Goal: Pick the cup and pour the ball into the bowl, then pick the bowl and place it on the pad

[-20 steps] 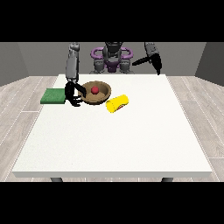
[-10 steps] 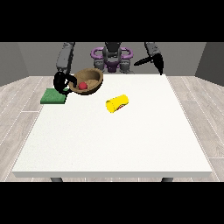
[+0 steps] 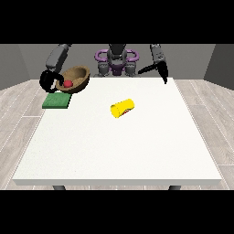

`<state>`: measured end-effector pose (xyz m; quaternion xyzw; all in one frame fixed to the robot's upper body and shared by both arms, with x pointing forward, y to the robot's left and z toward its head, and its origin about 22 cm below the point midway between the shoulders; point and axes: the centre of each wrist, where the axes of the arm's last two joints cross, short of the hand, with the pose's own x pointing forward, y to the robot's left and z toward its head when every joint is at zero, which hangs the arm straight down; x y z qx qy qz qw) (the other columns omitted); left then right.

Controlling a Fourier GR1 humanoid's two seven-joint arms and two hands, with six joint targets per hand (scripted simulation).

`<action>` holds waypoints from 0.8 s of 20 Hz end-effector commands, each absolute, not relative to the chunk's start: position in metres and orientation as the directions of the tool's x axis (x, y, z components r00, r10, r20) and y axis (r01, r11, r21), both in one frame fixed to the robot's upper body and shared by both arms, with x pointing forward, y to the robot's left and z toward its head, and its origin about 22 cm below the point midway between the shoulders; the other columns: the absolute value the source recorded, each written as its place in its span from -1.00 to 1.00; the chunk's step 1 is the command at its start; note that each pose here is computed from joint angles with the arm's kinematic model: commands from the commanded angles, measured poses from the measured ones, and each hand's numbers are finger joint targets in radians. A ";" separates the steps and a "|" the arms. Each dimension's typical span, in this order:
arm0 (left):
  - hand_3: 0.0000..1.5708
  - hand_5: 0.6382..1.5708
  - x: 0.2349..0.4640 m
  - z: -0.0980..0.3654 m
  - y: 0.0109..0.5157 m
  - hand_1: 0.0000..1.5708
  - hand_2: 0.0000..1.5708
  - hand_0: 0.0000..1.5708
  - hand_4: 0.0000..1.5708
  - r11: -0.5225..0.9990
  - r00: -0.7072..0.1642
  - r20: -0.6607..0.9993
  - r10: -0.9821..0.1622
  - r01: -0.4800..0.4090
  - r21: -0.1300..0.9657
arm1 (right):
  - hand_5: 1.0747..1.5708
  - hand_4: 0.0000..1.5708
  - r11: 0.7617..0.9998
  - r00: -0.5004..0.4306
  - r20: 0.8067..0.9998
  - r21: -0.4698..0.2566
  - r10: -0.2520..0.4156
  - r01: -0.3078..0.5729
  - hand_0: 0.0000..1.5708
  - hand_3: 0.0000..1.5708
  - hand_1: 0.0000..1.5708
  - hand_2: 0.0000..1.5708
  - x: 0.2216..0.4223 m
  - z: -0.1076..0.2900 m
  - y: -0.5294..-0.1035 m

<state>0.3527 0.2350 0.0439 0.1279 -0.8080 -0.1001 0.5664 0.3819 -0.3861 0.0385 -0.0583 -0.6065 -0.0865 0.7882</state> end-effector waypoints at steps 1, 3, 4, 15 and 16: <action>-1.00 0.99 0.350 0.014 0.247 -1.00 -1.00 -1.00 -1.00 0.942 -0.287 0.898 -0.332 -0.152 0.300 | 0.96 0.35 0.990 0.281 0.957 0.035 -0.072 0.136 1.00 1.00 1.00 1.00 0.383 0.040 -0.380; -1.00 0.99 0.354 0.029 0.237 -1.00 -1.00 -1.00 -1.00 0.944 -0.310 0.892 -0.329 -0.139 0.300 | 0.95 0.37 0.982 0.268 0.957 0.066 -0.113 0.178 1.00 1.00 1.00 1.00 0.362 0.020 -0.400; -1.00 0.99 0.349 0.018 0.232 -1.00 -1.00 -1.00 -1.00 0.937 -0.325 0.879 -0.348 -0.138 0.320 | 0.97 0.37 0.975 0.248 0.960 0.080 -0.131 0.205 1.00 1.00 1.00 1.00 0.371 0.054 -0.418; -1.00 0.98 0.351 0.107 0.194 -1.00 -1.00 -1.00 -1.00 0.938 -0.589 0.732 -0.343 -0.167 0.305 | 0.98 0.31 0.957 -0.037 0.998 0.053 -0.045 0.287 1.00 -1.00 1.00 1.00 0.328 0.083 -0.504; -1.00 0.98 0.350 0.117 0.192 -1.00 -1.00 -1.00 -1.00 0.935 -0.623 0.699 -0.351 -0.195 0.295 | 0.99 0.33 0.953 -0.081 0.997 0.021 0.004 0.302 1.00 -1.00 1.00 1.00 0.327 0.092 -0.509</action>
